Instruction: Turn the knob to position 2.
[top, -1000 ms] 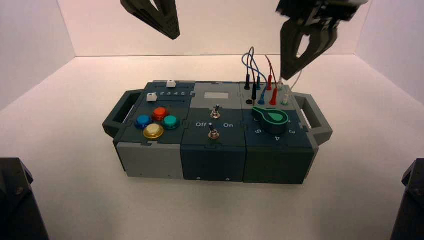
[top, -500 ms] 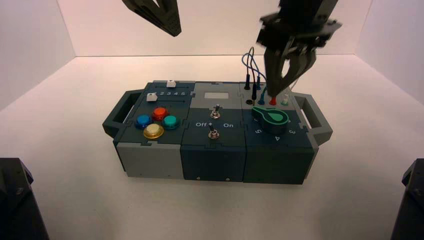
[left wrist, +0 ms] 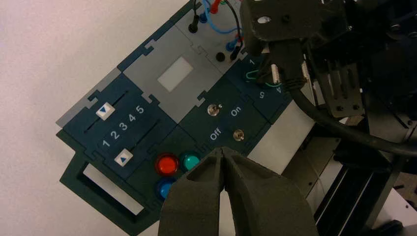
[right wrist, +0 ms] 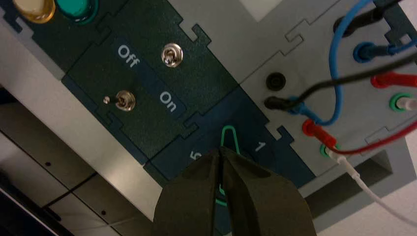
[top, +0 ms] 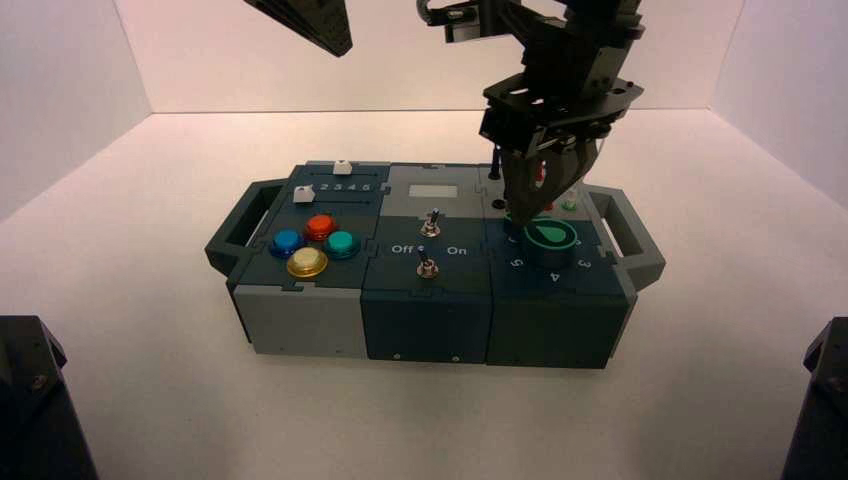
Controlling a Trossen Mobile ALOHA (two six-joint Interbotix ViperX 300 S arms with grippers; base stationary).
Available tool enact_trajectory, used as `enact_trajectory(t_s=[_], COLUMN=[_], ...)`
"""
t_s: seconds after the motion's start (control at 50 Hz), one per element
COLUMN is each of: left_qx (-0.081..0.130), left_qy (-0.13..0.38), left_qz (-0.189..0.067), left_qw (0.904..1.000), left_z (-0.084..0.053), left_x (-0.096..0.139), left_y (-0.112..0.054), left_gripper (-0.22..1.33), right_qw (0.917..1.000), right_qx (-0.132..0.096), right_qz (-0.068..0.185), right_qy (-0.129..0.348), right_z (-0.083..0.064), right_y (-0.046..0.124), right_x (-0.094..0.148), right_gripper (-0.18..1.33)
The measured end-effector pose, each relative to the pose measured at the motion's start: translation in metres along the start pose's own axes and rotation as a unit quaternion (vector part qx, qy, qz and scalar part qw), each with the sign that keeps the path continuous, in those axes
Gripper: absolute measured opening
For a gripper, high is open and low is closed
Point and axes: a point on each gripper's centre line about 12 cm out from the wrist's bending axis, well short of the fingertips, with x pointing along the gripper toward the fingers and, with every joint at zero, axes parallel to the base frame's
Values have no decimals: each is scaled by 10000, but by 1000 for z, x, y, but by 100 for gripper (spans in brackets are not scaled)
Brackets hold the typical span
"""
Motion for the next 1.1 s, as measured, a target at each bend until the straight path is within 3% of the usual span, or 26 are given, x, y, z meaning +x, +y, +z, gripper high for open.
enact_trajectory(t_s=[0.38,0.76,1.1], left_qx=[-5,4,4], left_qy=[21,102,116], left_qz=[1,-32,-38], left_qw=[10000,9999,9999], left_z=[0,-2,-2], left_x=[0,1,1], left_y=[1,0,-1], left_gripper=[-16,-16,-16], right_qw=[9999,9997,9986], right_qx=[13,-160,-138], right_qz=[-15,-136,-87], right_qy=[-99,-134,-495], right_z=[8,10,12], right_y=[-1,-2,1], right_x=[5,7,-16], right_gripper=[-14,-14,-14])
